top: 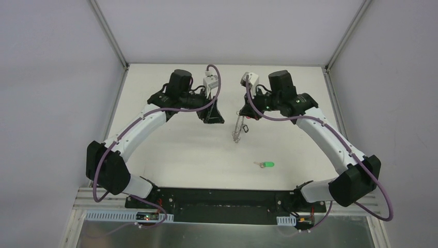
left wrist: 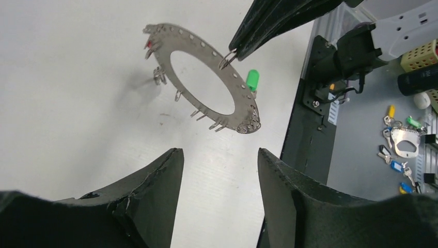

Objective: Put the keys on the keyring

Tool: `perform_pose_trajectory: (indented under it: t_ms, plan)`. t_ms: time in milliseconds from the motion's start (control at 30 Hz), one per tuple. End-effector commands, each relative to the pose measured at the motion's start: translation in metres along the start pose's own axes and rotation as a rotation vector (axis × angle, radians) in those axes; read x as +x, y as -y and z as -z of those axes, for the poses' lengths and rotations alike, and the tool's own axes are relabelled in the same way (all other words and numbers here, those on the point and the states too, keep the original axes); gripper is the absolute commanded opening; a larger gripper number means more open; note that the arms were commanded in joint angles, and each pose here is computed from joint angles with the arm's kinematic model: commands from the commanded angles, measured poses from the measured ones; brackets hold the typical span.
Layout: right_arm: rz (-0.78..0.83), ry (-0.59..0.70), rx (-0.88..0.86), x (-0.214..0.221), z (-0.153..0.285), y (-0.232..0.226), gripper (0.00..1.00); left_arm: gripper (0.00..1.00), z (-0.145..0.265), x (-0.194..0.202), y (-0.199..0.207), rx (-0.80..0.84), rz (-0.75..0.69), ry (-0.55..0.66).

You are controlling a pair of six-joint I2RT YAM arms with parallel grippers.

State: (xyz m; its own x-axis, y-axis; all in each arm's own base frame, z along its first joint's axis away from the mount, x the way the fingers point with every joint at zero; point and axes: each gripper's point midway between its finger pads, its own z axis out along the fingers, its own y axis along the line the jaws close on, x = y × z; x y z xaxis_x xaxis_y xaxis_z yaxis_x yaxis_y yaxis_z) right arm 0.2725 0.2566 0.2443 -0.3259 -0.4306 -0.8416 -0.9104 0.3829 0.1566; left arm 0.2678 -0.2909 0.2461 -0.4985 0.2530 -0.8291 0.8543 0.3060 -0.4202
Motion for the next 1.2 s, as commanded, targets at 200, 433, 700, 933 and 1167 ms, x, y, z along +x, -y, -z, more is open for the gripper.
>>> perform_pose_trajectory:
  t_ms: [200,433,700,933,1167]
  plan:
    - [-0.086,0.051,0.261,-0.023,0.014,0.02,0.0,0.56,0.01,-0.016,-0.017,-0.132,-0.037,-0.028]
    - [-0.158,0.077,0.295,-0.029,0.013,0.019,0.0,0.56,0.003,-0.021,-0.034,-0.188,0.033,0.009]
    - [-0.162,0.083,0.272,-0.023,0.01,0.014,0.0,0.61,0.003,-0.026,-0.048,-0.239,0.035,0.05]
    - [-0.079,0.068,0.056,-0.004,-0.004,-0.016,0.0,0.7,0.005,-0.025,-0.039,-0.18,-0.027,0.042]
    - [-0.059,0.107,-0.133,-0.005,0.003,-0.028,0.0,0.72,0.007,-0.012,-0.015,-0.05,-0.116,0.016]
